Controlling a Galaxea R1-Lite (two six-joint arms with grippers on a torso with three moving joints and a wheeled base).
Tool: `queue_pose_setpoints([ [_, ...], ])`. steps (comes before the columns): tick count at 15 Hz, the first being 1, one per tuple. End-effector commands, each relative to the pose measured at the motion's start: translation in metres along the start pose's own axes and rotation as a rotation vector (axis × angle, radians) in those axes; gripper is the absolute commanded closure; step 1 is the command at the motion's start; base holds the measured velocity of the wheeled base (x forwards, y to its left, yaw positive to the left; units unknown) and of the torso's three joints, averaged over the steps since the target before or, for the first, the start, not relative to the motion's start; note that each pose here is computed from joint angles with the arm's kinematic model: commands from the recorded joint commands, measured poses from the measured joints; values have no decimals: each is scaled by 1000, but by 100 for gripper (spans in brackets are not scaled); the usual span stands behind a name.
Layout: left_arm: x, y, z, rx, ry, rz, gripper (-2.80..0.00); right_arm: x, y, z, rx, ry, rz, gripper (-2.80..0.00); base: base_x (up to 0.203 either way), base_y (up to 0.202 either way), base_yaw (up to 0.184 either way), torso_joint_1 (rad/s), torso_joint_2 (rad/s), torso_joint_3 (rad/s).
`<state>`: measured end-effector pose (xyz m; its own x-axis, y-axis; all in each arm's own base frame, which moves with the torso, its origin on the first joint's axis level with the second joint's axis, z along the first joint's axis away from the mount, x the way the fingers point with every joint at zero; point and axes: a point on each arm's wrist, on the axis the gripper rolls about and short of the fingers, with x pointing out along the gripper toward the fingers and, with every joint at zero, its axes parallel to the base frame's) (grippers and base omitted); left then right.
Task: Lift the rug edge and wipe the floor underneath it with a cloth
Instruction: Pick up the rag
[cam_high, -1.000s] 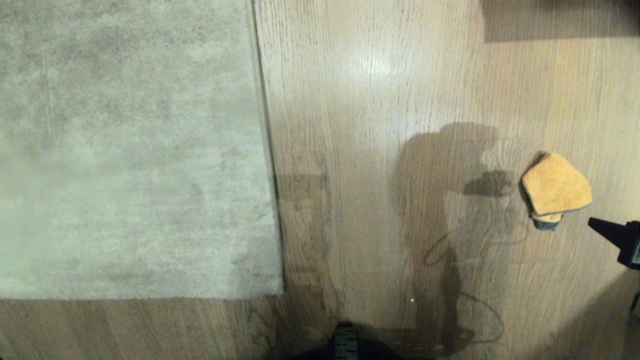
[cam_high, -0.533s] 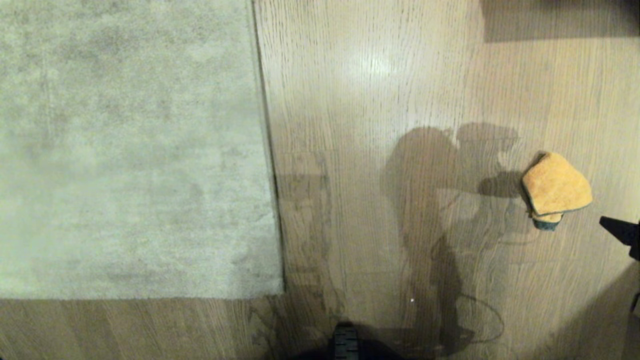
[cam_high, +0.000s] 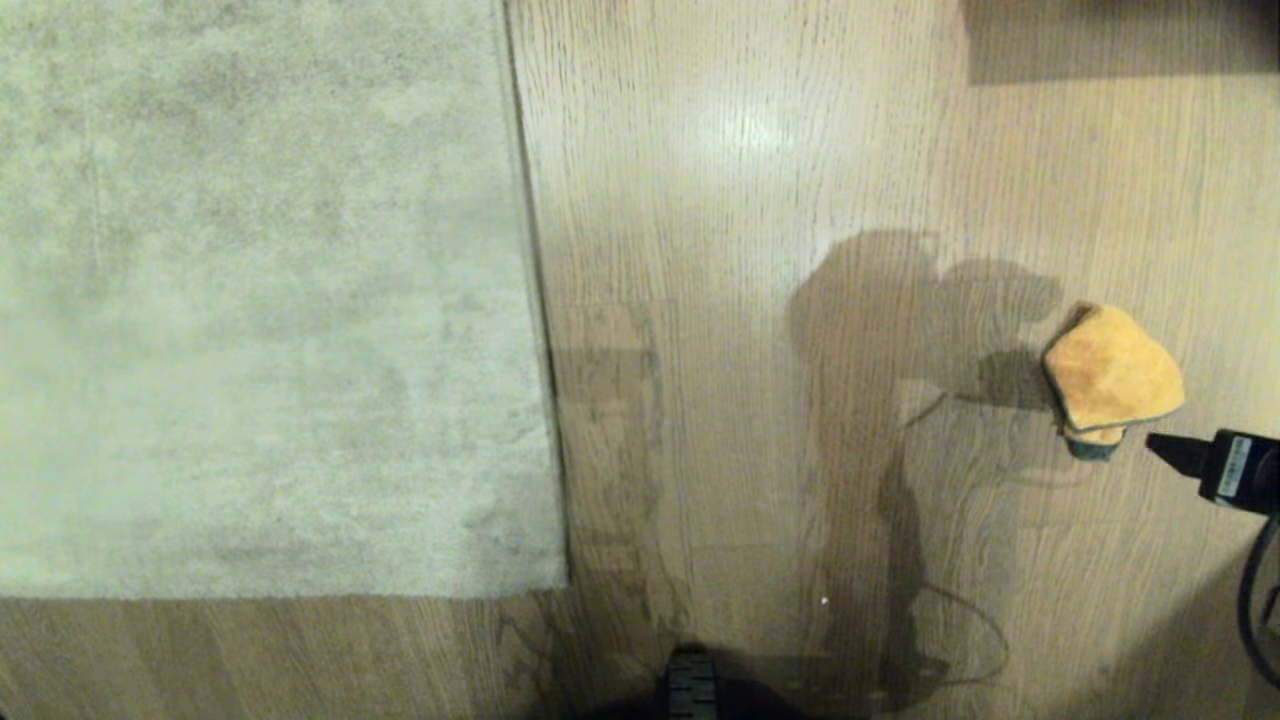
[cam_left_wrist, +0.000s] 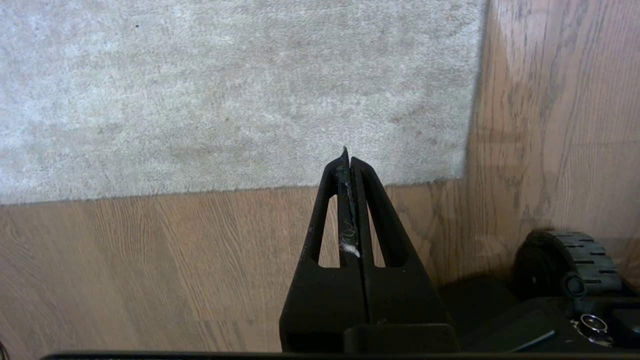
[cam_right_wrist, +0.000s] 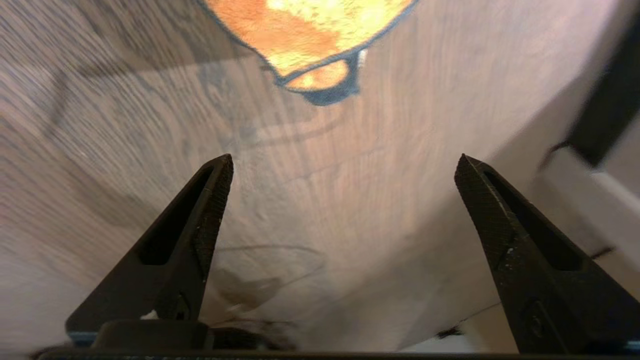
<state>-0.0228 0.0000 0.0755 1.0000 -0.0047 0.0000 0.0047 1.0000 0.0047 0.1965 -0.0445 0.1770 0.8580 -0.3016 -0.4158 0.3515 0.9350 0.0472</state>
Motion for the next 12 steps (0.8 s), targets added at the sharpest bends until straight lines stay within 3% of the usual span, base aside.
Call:
queue_pose_setpoints([
  [1,0,0,0,0,0,0,0,20,1,-6,11,37,0,-280,0,0,0,0,0,0],
  [12,0,0,0,0,0,0,0,91,6,-7,64,-23,0,-280,0,0,0,0,0,0],
])
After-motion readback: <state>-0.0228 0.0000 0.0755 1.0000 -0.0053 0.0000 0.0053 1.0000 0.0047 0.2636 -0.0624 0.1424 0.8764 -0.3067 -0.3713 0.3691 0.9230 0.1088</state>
